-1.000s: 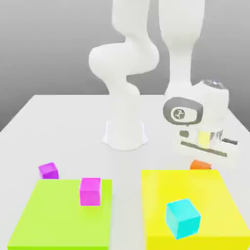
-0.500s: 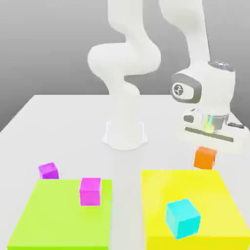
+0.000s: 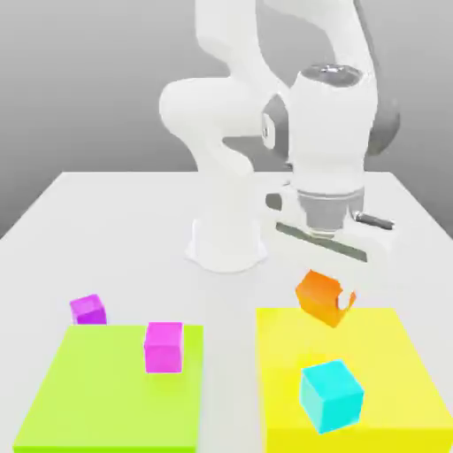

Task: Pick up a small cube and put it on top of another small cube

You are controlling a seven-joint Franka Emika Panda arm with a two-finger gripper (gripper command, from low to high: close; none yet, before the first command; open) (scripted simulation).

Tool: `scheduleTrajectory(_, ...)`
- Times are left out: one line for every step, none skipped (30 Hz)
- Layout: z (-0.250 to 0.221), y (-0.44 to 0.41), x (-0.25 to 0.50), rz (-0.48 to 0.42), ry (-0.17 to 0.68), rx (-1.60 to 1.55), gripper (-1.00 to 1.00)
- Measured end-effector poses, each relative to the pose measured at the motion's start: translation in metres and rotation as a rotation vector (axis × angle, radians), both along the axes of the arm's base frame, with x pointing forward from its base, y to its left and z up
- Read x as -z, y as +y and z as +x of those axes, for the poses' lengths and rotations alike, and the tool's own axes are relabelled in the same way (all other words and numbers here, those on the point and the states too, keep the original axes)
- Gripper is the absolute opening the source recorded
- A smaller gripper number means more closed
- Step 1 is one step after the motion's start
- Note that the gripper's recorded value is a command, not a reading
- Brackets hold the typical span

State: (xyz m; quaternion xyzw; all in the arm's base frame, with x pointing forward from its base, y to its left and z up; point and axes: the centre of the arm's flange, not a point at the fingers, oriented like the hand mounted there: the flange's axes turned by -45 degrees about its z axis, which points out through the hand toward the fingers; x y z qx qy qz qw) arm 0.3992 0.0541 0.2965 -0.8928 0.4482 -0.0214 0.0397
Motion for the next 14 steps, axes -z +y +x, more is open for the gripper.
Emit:
scheduleTrajectory(0.006, -0.025, -0.008, 0.002, -0.003, 0.034, -1.0)
scheduleTrajectory(0.009, -0.049, -0.017, 0.004, -0.007, 0.068, -1.0)
scheduleTrajectory(0.012, -0.074, -0.025, 0.007, -0.011, 0.101, -1.0)
scheduleTrajectory(0.009, -0.099, -0.03, 0.003, -0.004, 0.137, -1.0)
scheduleTrajectory(0.002, -0.12, -0.027, -0.01, 0.018, 0.171, -1.0)
scheduleTrajectory(-0.007, -0.132, -0.018, -0.027, 0.048, 0.196, -1.0)
scheduleTrajectory(-0.011, -0.138, -0.008, -0.036, 0.063, 0.209, -1.0)
scheduleTrajectory(-0.013, -0.141, 0.003, -0.041, 0.071, 0.215, -1.0)
scheduleTrajectory(-0.014, -0.143, 0.015, -0.043, 0.075, 0.219, -1.0)
scheduleTrajectory(-0.014, -0.144, 0.027, -0.045, 0.076, 0.22, -1.0)
scheduleTrajectory(-0.015, -0.144, 0.04, -0.045, 0.077, 0.22, -1.0)
scheduleTrajectory(-0.016, -0.143, 0.049, -0.044, 0.077, 0.22, 1.0)
scheduleTrajectory(-0.016, -0.144, 0.049, -0.044, 0.077, 0.22, 1.0)
scheduleTrajectory(-0.016, -0.144, 0.049, -0.044, 0.077, 0.22, 1.0)
